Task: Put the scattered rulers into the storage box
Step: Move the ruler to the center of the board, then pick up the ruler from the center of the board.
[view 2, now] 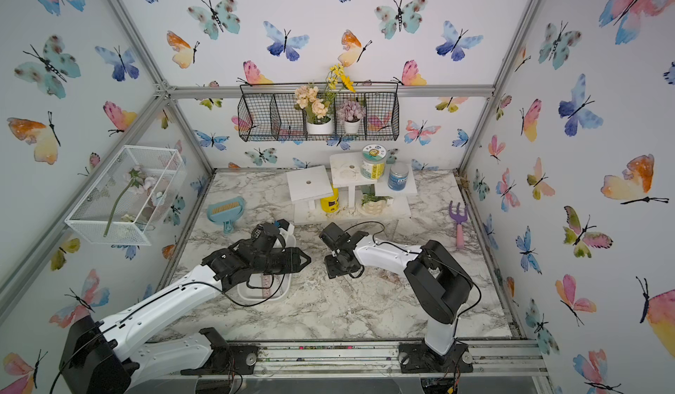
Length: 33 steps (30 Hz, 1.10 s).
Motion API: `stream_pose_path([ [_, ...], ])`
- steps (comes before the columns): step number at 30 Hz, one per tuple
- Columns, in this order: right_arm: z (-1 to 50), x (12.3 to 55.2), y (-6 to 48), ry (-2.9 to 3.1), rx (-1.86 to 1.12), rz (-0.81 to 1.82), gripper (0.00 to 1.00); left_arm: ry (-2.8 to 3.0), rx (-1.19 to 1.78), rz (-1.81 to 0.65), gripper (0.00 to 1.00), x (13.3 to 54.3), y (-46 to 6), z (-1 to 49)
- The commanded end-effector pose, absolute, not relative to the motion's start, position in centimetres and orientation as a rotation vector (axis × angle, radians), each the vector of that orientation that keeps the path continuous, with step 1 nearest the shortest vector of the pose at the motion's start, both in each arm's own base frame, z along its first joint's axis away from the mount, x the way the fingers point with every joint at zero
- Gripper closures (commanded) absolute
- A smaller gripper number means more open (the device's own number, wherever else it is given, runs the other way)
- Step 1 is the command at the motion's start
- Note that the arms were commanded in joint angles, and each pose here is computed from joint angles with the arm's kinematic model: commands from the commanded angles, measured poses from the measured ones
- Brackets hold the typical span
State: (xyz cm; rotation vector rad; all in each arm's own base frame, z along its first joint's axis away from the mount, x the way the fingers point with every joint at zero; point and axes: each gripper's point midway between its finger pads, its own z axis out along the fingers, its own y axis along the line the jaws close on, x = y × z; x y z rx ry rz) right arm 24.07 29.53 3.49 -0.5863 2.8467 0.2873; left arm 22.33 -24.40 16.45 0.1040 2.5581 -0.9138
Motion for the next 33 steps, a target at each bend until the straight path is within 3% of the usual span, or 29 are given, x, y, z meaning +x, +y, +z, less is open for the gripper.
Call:
stream_pose_path([
  [1, 2.6, 23.7, 27.3, 2.873, -0.665, 0.111, 0.46, 2.552, 0.086, -0.877, 0.55, 22.6, -23.7, 16.3],
  [33, 1.4, 22.3, 28.1, 2.906, -0.73, 0.108, 0.5, 2.566, 0.086, -0.887, 0.55, 22.4, -23.8, 15.7],
])
